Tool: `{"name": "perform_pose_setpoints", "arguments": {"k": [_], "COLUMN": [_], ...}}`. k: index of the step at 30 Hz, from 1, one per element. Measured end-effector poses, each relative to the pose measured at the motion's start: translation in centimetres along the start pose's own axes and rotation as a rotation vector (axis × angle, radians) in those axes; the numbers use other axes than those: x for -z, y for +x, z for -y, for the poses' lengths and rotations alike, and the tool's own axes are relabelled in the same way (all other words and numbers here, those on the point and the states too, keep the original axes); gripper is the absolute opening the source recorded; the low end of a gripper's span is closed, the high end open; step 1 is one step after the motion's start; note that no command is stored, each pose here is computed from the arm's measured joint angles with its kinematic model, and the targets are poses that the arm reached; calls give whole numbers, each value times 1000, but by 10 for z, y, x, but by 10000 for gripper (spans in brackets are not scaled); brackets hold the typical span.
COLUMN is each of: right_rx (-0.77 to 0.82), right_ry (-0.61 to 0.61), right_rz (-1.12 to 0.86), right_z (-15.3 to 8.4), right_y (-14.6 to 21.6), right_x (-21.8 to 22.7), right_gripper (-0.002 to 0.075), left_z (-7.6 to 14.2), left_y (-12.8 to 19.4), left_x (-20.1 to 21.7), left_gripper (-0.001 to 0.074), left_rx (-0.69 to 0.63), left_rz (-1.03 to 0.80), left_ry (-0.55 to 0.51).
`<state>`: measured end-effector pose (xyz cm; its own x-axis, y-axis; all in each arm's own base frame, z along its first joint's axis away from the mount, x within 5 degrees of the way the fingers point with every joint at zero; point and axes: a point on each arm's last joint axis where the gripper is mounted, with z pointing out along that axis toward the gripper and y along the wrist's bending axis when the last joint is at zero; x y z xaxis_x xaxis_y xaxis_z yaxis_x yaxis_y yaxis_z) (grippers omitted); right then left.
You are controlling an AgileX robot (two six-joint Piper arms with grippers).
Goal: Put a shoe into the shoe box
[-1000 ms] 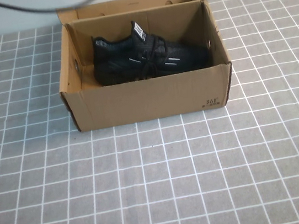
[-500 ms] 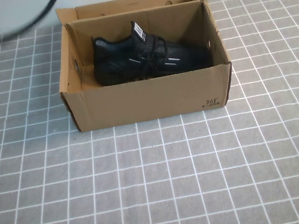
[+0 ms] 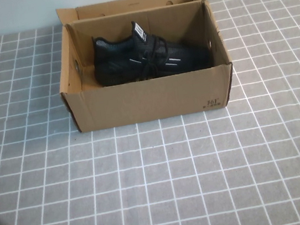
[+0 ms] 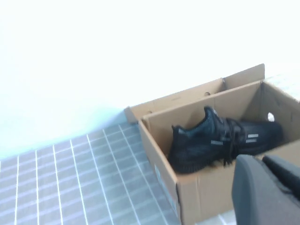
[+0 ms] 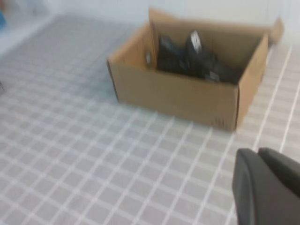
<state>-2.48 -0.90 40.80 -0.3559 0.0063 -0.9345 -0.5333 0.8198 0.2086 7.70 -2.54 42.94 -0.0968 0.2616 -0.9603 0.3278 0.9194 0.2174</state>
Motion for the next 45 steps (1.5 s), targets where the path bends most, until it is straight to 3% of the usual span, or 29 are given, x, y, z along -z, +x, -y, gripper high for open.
{"name": "perform_pose_setpoints", "arguments": {"k": [7,15,25,45], "right_rx": [-2,-11,-21,-23], "right_ry": [-17,-27,-40,-44], "right_rz": [118,203,368,424], "right_z": [5,11,21,24], "right_y": [20,34,56,65], "right_x": [-9,-41,-85,-97], "right_gripper": [-16,-16,-16,-16], "left_z": [25,37,49,53], "left_y": [94,160,234,246], "left_x": [21,16,-16,-18], "left_gripper": [-1,-1,-1,-1], "left_rx": [12,25,57,84], "left_rz": [73,181,7,-60], "left_ry": [-47,-111,-91,-58]}}
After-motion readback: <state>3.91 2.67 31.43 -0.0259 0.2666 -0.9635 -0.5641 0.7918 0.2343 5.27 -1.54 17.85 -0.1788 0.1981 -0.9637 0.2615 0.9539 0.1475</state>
